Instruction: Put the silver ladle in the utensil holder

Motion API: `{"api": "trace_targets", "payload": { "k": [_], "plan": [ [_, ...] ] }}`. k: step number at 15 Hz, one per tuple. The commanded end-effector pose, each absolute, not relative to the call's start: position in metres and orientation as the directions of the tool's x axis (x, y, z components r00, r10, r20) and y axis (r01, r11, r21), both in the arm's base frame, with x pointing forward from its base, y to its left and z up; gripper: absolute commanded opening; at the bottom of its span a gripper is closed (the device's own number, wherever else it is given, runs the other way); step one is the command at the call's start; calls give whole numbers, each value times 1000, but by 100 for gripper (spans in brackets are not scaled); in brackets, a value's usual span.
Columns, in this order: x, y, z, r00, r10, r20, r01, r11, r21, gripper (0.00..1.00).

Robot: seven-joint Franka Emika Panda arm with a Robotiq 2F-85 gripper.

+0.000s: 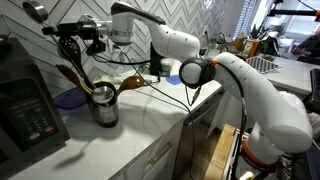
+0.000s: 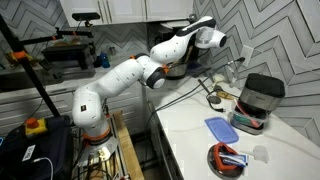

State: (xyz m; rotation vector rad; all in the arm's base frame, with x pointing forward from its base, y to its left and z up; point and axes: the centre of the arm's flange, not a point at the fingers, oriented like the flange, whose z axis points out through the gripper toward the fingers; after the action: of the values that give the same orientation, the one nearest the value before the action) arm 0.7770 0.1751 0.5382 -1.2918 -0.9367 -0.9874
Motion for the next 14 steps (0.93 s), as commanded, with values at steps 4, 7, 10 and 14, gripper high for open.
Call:
{"api": "trace_targets", "payload": {
  "k": [4, 7, 10, 14],
  "plan": [
    [777, 175, 538, 315, -56, 947, 949, 24, -315, 16],
    [777, 175, 538, 315, -56, 947, 949, 24, -314, 16],
    [776, 172, 533, 309, -42, 950, 951, -9, -309, 4],
    [775, 175, 526, 335, -34, 942, 942, 18, -334, 4]
  ]
}}
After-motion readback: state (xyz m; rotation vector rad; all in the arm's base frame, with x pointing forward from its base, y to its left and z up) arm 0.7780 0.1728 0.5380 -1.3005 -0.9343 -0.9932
